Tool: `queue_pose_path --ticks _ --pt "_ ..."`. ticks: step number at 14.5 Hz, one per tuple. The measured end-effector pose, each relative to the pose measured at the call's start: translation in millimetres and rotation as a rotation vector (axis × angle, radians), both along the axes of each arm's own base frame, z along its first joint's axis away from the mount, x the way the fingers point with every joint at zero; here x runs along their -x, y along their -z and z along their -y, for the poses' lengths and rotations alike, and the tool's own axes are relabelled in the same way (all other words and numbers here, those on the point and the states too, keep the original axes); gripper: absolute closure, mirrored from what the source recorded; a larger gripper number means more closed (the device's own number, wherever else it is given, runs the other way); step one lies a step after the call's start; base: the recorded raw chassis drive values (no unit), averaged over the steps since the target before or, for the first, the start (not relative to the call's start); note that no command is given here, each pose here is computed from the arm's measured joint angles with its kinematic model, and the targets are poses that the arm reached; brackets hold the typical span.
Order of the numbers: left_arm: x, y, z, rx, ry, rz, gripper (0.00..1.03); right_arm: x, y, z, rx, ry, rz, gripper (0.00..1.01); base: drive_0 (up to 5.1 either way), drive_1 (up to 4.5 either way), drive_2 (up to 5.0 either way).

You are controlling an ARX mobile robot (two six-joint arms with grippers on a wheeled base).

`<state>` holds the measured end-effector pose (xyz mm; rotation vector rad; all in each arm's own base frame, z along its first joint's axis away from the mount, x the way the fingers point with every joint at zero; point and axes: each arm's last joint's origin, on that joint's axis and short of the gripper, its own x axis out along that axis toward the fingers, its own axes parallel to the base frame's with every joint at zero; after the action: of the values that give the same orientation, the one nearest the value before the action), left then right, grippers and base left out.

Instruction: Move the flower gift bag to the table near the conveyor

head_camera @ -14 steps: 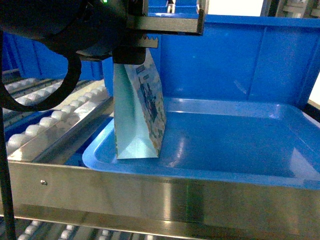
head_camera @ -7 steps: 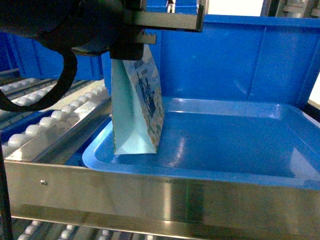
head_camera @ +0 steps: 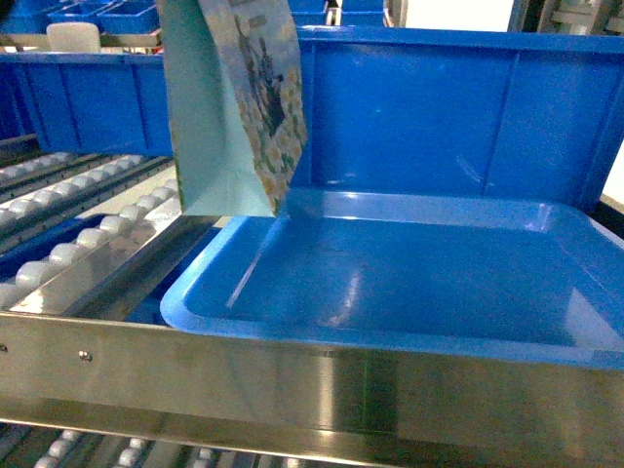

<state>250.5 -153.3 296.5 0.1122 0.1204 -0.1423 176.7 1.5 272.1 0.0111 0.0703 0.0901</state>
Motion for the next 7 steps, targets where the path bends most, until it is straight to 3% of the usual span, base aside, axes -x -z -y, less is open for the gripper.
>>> queue_pose_path --ticks 4,7 --pt "14.1 -5.4 -19.9 -0.010 -0.061 0.083 1.01 0.0 0.0 0.0 0.000 0.000 0.000 0.99 0.0 0.00 0.0" --pt "14.7 -4.3 -20.1 -0.026 -0.058 0.085 1.01 0.0 0.2 0.1 0.000 0.003 -0.002 0.99 0.0 0.00 0.0"
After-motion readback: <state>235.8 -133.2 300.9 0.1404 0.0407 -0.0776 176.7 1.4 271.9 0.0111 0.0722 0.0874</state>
